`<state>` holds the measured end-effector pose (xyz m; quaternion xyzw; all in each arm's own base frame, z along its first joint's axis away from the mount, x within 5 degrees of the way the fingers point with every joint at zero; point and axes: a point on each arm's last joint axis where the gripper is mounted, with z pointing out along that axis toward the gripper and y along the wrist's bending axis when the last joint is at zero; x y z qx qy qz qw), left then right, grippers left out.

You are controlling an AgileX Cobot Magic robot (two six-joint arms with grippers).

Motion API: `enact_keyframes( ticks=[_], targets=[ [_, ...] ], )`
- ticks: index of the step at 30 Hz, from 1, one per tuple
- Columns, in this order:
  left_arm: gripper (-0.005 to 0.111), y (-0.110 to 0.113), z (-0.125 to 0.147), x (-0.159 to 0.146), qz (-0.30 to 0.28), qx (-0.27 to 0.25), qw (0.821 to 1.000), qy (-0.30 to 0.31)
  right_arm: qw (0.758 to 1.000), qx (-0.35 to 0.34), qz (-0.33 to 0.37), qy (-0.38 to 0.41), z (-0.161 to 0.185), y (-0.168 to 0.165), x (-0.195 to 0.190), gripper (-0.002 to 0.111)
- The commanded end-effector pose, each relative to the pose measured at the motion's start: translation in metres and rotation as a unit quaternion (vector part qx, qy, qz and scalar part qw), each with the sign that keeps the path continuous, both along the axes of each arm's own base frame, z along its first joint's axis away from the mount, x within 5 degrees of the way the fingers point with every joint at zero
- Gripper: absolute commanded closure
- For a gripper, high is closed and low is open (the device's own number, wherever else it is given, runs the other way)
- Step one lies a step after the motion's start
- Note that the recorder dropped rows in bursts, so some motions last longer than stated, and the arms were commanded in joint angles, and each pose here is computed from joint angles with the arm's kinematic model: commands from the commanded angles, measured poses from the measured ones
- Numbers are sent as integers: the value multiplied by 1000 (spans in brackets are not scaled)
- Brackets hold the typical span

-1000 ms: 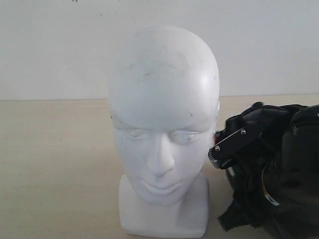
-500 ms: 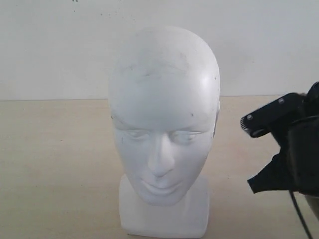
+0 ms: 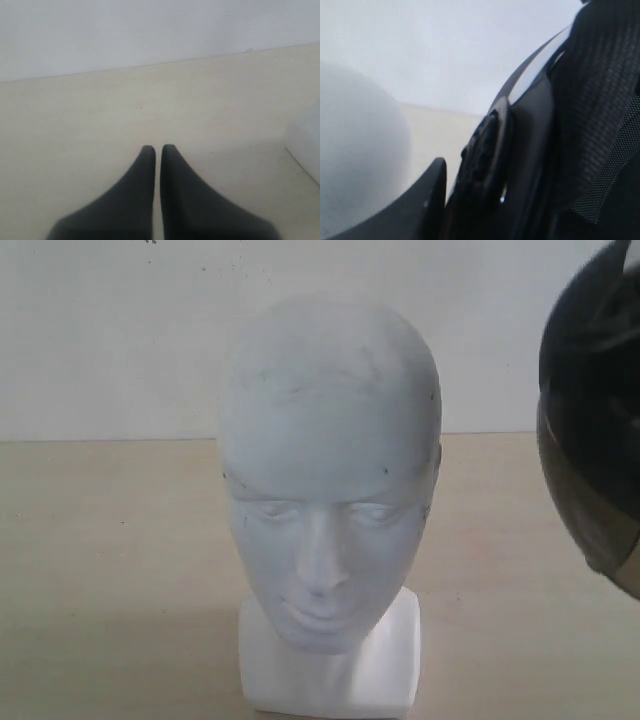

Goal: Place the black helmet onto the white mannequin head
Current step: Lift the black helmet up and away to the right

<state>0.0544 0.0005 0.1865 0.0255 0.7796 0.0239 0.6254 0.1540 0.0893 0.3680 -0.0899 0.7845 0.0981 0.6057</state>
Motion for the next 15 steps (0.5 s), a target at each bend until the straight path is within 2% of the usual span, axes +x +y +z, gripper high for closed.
enact_keyframes(
  ticks=[1, 10, 12, 15],
  targets=[
    [102, 0, -1, 0, 2, -5, 1000, -3, 994, -6, 25, -106, 49, -7, -10, 108],
    [102, 0, -1, 0, 2, -5, 1000, -3, 988, -18, 42, -146, 63, -5, -12, 108],
    [102, 0, -1, 0, 2, -5, 1000, -3, 980, -44, 61, -182, 67, -2, -13, 108],
    [102, 0, -1, 0, 2, -5, 1000, -3, 955, -94, 114, -258, 78, 6, -20, 108]
  ],
)
